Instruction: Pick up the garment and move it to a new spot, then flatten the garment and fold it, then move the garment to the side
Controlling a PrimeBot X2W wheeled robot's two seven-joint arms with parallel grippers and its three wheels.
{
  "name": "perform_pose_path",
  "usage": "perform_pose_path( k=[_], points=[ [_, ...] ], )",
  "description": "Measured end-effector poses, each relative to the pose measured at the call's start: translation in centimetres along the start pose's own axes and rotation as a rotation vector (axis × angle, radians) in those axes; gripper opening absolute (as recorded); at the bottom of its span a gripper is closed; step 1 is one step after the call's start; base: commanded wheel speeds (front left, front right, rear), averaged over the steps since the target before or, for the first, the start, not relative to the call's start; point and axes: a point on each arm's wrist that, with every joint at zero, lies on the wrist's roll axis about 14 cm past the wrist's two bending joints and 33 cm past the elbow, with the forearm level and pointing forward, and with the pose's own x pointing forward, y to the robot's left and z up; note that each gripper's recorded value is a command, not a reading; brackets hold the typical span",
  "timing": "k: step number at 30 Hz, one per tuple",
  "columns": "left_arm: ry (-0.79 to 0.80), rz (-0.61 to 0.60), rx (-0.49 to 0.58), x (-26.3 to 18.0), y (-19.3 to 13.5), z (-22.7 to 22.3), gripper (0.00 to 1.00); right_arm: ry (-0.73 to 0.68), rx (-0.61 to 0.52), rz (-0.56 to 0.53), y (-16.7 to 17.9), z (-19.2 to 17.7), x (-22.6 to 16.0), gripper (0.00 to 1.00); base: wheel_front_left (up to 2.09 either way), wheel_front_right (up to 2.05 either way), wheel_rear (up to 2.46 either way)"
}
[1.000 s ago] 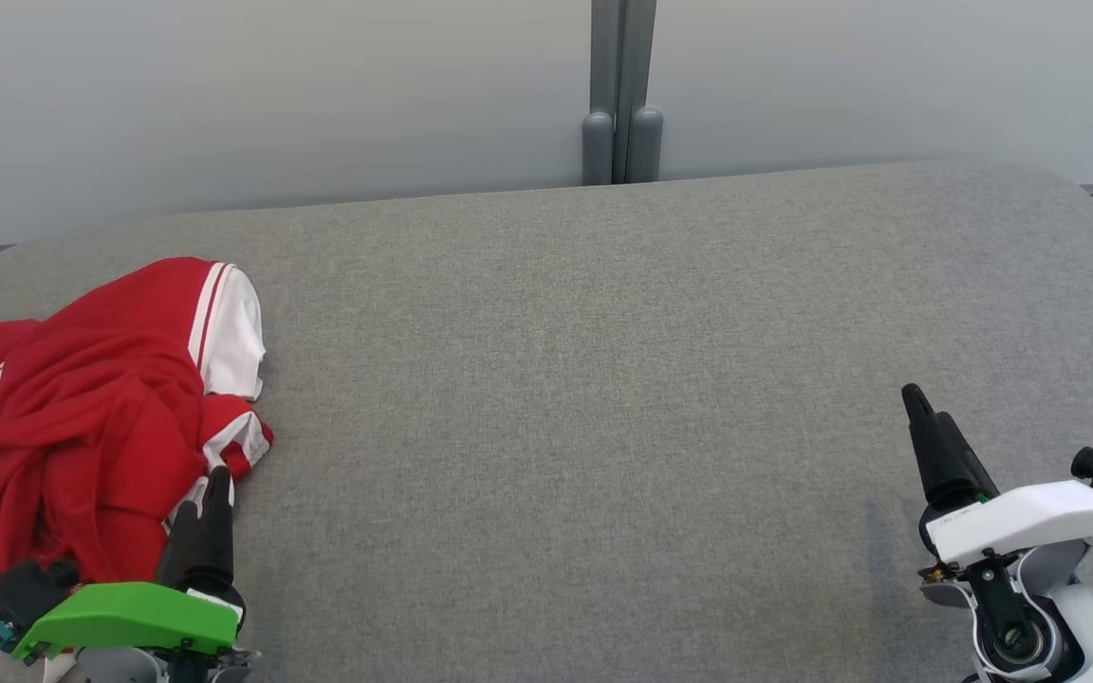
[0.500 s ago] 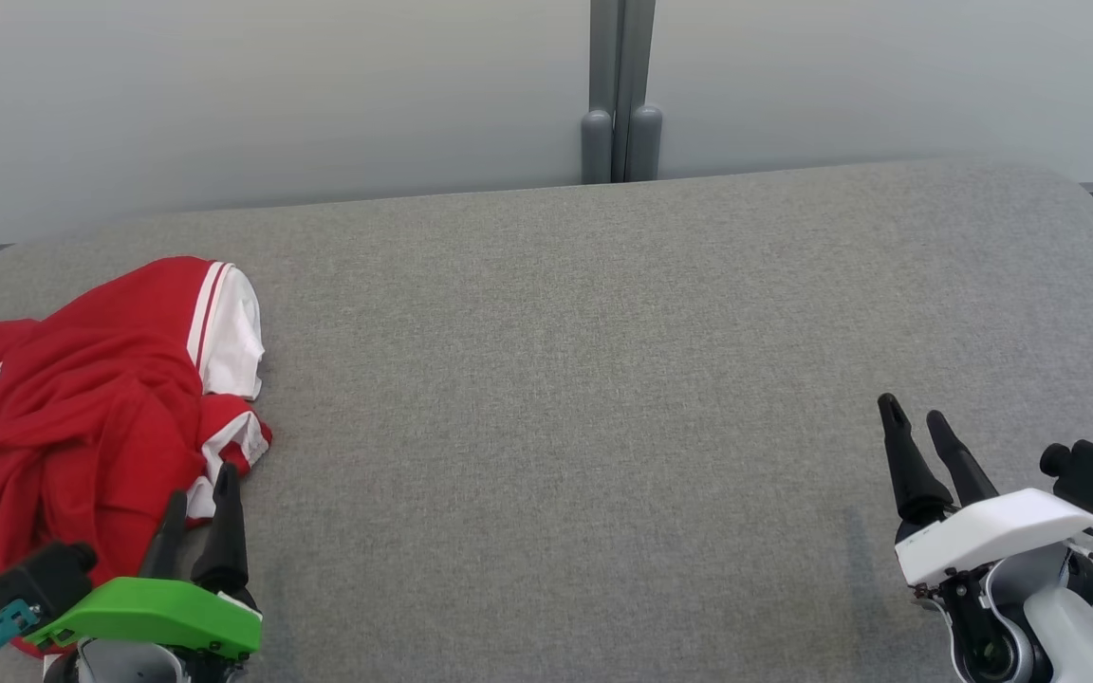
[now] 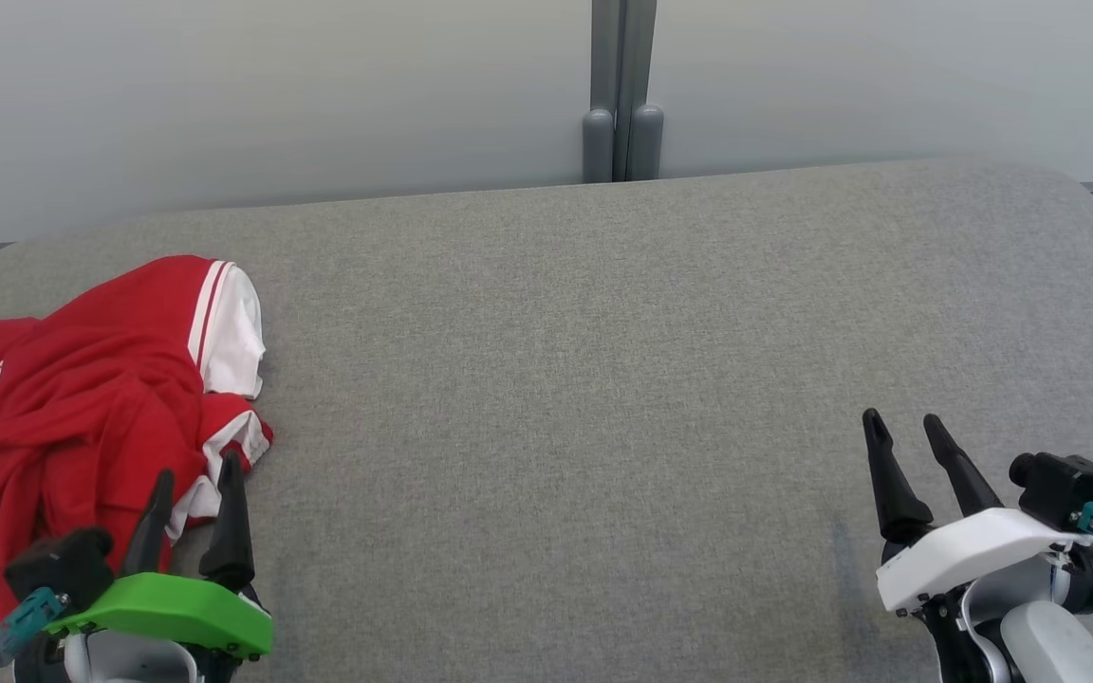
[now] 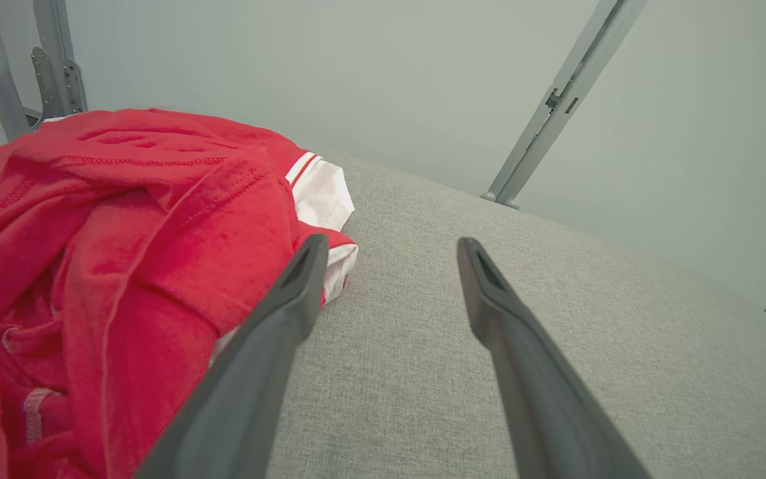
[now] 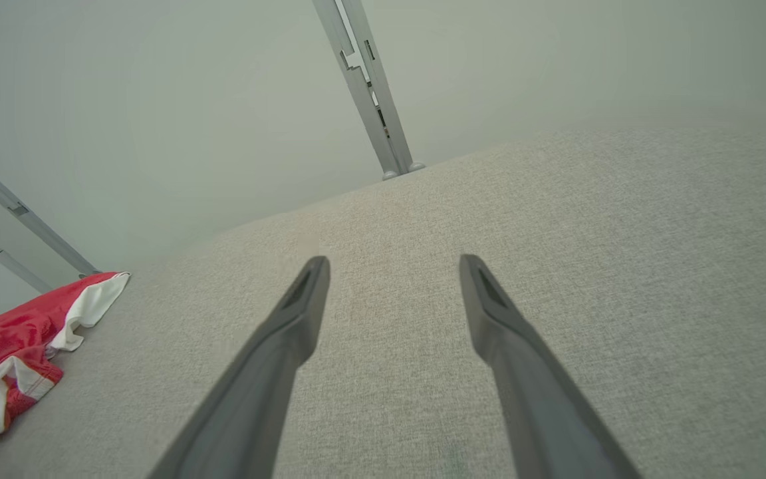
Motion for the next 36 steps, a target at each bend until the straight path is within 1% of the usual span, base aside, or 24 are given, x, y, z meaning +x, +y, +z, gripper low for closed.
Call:
perform_pose_path(
  k=[8,21,27,31,36],
  points=[
    [-0.039,-0.022,0.12,0.0,-0.5,0.7,1.0,-0.006,-0.122,0.001,-0.2,-0.4,-0.6,1.0,0.0,0.0,0.0],
    [-0.082,-0.052,0.33,-0.1,-1.0,1.0,1.0,-0.017,-0.299,-0.031,-1.7,-0.6,-1.8,1.0,0.0,0.0,0.0],
    [-0.1,-0.076,0.419,-0.1,-1.5,1.1,1.0,-0.021,-0.349,-0.008,-1.7,-0.7,-2.2,1.0,0.0,0.0,0.0],
    [-0.104,-0.089,0.48,-0.3,-1.6,0.9,1.0,-0.036,-0.37,-0.012,-2.2,-0.2,-2.3,1.0,0.0,0.0,0.0],
    [-0.104,-0.09,0.503,-0.3,-1.5,0.9,1.0,-0.04,-0.37,-0.008,-2.6,0.1,-2.4,1.0,0.0,0.0,0.0]
  ],
)
